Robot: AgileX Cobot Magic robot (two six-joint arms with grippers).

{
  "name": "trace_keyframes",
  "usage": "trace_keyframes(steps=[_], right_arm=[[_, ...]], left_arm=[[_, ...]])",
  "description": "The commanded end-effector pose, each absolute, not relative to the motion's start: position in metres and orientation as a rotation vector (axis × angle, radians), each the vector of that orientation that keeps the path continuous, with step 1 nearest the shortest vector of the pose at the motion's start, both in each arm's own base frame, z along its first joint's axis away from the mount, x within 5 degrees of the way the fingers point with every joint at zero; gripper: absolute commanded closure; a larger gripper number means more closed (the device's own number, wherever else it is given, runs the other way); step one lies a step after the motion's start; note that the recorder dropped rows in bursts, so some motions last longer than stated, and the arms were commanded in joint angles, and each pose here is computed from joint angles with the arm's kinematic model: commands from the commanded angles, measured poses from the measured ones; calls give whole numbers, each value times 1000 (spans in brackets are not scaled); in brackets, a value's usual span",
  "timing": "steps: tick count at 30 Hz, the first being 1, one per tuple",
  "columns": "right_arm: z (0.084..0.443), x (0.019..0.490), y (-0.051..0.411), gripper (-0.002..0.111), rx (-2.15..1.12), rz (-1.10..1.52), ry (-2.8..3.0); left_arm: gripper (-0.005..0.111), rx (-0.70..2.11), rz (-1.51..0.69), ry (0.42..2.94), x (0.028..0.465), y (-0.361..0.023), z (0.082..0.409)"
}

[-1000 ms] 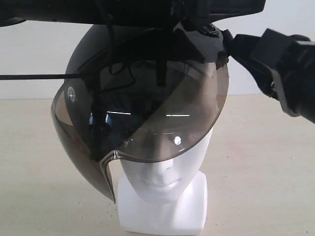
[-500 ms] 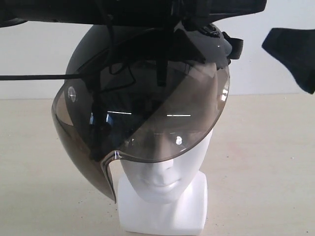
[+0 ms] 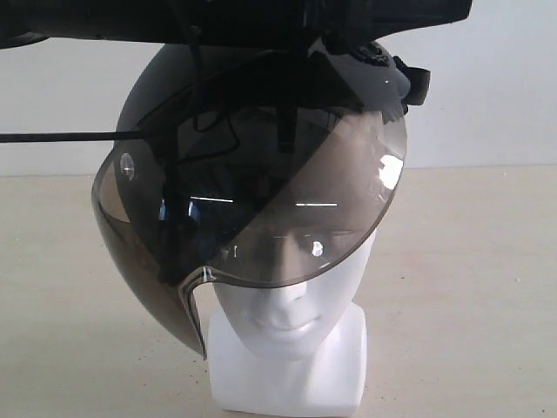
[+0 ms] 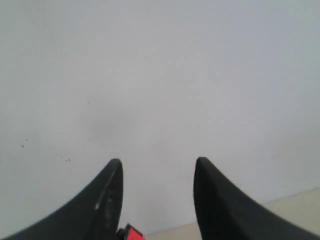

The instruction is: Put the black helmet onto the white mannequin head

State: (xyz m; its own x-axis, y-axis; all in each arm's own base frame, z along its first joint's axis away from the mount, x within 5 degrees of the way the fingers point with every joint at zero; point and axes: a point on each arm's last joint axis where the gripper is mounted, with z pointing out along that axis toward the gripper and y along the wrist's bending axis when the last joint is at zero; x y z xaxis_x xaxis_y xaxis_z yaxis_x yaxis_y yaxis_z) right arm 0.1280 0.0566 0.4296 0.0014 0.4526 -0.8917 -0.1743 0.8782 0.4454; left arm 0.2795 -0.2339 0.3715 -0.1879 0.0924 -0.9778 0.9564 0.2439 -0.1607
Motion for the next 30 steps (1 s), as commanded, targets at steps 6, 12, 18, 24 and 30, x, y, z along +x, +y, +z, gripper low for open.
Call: trace_keyframes(steps=[6, 12, 18, 24, 30], right_arm=[[436, 129, 58, 71, 93, 366, 1491], [429, 139, 65, 71, -314, -132, 1498], [468, 127, 19, 71, 155, -319, 1395], [487, 116, 10, 71, 669, 407, 1240], [525, 65, 93, 105, -549, 896, 987]], left_arm=[[102, 1036, -1038, 1817, 298, -238, 301], [102, 1038, -1036, 1817, 298, -238, 301], [102, 1038, -1036, 1817, 298, -238, 301], [102, 1032, -1047, 1815, 297, -238, 302], [102, 1031, -1055, 1814, 297, -239, 302]])
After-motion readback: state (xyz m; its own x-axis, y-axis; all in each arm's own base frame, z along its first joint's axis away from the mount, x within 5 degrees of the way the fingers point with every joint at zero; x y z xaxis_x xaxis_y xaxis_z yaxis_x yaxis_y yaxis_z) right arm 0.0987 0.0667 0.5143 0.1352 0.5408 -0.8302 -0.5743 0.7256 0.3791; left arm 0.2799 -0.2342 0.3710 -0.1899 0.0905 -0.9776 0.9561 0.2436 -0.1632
